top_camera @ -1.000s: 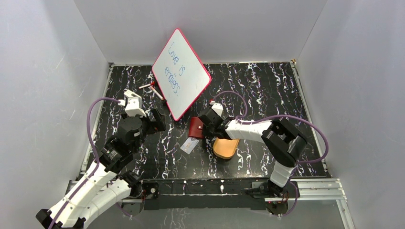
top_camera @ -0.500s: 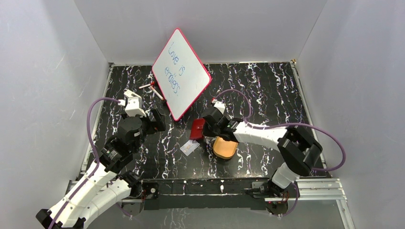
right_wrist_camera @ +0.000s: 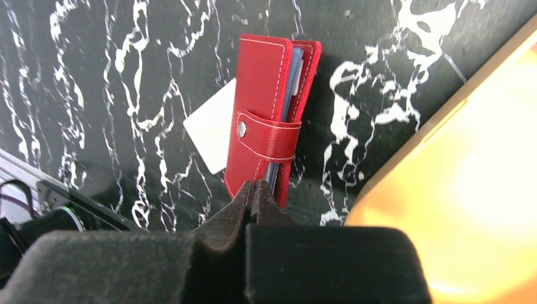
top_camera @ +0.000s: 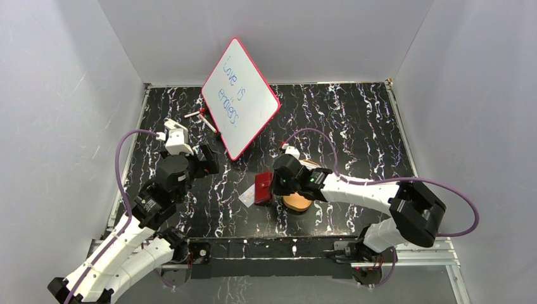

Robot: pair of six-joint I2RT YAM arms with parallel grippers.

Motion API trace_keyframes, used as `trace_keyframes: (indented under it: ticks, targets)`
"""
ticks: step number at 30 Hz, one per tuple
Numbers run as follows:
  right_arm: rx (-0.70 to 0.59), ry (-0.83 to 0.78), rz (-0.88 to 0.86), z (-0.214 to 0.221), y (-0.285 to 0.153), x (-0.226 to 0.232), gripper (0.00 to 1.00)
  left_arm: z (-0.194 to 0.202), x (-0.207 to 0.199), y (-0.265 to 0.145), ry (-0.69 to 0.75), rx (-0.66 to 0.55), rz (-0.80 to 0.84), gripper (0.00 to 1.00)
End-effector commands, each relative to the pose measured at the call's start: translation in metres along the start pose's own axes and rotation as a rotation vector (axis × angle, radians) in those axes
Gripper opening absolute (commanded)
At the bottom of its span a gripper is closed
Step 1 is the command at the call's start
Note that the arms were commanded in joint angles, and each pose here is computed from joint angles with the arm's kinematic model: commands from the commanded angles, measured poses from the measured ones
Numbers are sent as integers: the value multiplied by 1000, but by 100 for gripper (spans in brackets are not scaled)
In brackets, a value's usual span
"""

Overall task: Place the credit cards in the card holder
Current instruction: Move the card holder to the center of the board.

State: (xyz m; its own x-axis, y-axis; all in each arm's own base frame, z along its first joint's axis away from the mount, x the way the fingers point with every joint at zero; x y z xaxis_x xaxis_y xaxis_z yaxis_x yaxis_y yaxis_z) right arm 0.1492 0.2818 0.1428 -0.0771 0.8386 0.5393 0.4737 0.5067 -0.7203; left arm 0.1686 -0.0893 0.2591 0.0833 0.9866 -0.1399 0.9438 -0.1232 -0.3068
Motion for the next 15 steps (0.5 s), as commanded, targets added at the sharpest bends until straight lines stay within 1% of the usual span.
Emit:
trace_keyframes:
  ticks: [1,5,10,15]
  targets:
    - [36,-15,-73,13,-11,14,0,-3,2,-1,8,-14,-20,92]
    - [42,-76,-137,25,-18,33,0,-3,3,-1,7,-14,-22,92]
    - [32,-121,-171,30,-27,51,0,-3,3,-1,8,-12,-24,92]
    - [50,-137,-146,41,-22,46,0,-3,3,-1,11,-9,-25,92]
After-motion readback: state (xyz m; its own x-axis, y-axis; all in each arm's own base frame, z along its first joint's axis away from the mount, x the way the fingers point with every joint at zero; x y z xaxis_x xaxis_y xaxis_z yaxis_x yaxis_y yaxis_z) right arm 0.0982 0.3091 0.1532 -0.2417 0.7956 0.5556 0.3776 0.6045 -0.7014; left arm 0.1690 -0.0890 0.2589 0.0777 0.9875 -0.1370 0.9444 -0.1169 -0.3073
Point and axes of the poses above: each gripper's point midway between its finger pads, its own y axis out along the fingers, its own x axis along the line the jaws close on, z = x × y, the point moved 8 cm from there along -y, back along the fingers, and after that the axes turned 7 degrees about y, right-handed, at the moved point
